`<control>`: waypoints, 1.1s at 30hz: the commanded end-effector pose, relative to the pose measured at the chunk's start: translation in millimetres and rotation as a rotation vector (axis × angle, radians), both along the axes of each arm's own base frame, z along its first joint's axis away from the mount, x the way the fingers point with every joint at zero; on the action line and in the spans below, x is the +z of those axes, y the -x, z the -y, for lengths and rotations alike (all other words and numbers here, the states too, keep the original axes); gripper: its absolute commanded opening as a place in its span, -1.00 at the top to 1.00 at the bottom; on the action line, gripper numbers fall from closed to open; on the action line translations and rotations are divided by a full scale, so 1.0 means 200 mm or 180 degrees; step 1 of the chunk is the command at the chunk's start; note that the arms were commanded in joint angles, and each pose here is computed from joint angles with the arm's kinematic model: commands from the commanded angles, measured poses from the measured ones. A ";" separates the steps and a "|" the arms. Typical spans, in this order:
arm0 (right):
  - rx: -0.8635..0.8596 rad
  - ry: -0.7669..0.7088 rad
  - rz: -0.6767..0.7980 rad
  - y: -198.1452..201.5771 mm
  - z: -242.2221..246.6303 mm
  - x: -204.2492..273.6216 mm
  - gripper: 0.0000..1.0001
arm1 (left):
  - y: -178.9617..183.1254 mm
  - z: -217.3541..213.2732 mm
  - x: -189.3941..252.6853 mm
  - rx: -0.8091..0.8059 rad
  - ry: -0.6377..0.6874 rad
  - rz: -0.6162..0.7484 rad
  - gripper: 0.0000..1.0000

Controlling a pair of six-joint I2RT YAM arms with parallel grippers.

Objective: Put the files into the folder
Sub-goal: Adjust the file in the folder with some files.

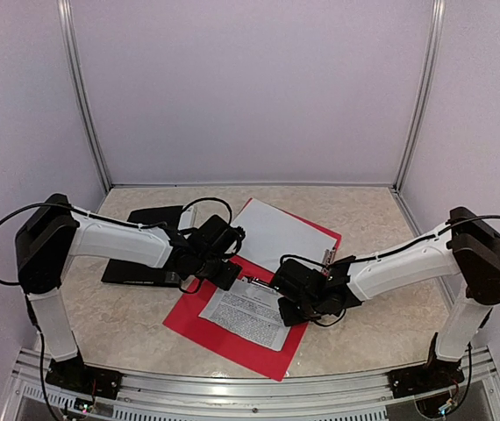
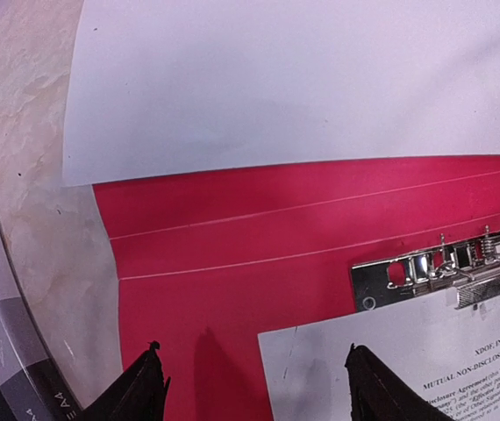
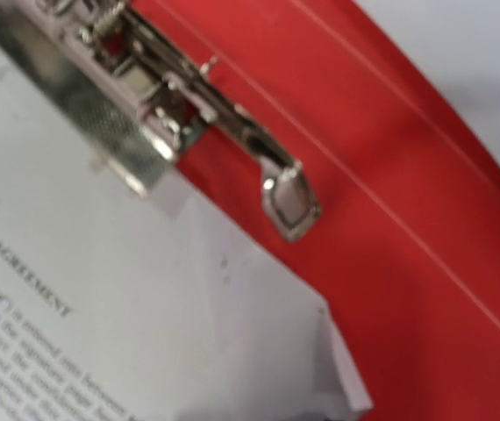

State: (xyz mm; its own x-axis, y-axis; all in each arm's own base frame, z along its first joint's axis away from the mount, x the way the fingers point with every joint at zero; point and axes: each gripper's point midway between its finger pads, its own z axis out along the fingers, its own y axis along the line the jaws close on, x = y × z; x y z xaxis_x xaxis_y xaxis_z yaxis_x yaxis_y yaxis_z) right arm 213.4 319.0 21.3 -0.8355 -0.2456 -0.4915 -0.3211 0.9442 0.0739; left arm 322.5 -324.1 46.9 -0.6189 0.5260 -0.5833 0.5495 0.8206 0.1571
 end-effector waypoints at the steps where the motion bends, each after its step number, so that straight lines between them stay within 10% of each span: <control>1: -0.0071 0.0177 -0.0135 0.04 0.04 -0.08 0.33 | 0.00 0.01 0.14 -0.0004 0.0222 0.0088 -0.36; 33: -0.0173 -0.0060 0.0100 0.00 0.00 0.17 0.04 | 0.04 0.02 0.17 -0.0053 0.0224 0.0088 -0.36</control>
State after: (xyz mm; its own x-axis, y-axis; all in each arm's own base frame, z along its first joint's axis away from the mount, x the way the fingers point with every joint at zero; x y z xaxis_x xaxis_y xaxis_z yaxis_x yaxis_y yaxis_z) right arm 209.4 315.8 26.3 -0.8559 -0.2020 -0.4761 -0.2680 0.9606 0.0741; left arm 320.5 -328.5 75.3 -0.5980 0.4943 -0.6309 0.5517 0.8249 0.1234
